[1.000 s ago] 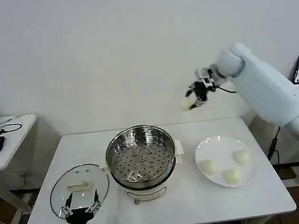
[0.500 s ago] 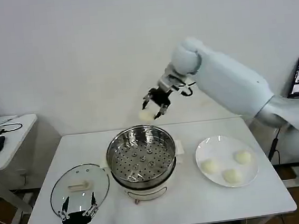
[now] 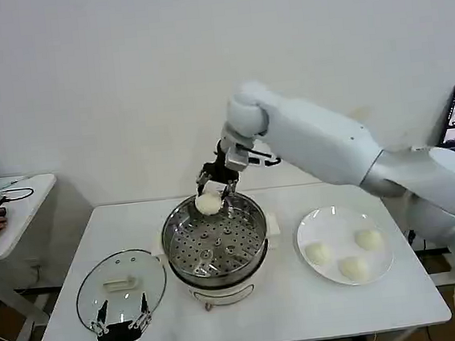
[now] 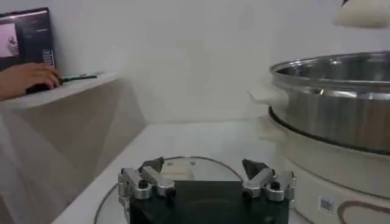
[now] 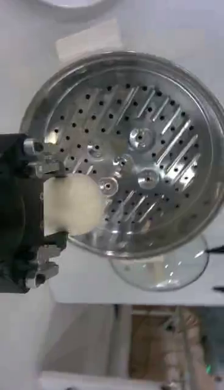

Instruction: Take steamed baozi put them in steamer then cover it.

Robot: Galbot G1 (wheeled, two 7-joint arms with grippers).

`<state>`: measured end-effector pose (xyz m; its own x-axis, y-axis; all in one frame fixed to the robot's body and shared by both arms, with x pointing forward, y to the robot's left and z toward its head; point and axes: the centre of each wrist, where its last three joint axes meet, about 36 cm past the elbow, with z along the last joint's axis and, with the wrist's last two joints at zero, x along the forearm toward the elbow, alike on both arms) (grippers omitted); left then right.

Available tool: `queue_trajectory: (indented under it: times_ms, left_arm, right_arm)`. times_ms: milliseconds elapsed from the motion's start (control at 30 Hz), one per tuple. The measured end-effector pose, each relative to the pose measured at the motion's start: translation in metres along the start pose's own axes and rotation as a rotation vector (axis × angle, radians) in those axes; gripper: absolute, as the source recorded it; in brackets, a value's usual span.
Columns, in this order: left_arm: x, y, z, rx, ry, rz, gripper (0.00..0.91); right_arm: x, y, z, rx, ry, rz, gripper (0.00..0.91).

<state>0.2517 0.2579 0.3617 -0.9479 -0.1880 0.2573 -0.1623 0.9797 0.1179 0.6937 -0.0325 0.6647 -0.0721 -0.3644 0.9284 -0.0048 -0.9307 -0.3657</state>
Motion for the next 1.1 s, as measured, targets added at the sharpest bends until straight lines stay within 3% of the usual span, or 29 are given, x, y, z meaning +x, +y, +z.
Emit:
queue_trajectory:
  times_ms: [433, 1100]
  left_arm:
    - [-0.003, 0.000, 0.007, 0.001, 0.016, -0.002, 0.907]
    - [0.000, -0.005, 0.015, 0.006, 0.032, 0.004, 0.907]
  right_arm:
    - [-0.042, 0.008, 0.007, 0.010, 0.007, -0.053, 0.605]
    - [-0.070, 0.006, 0.021, -0.024, 0.063, -0.047, 0.605]
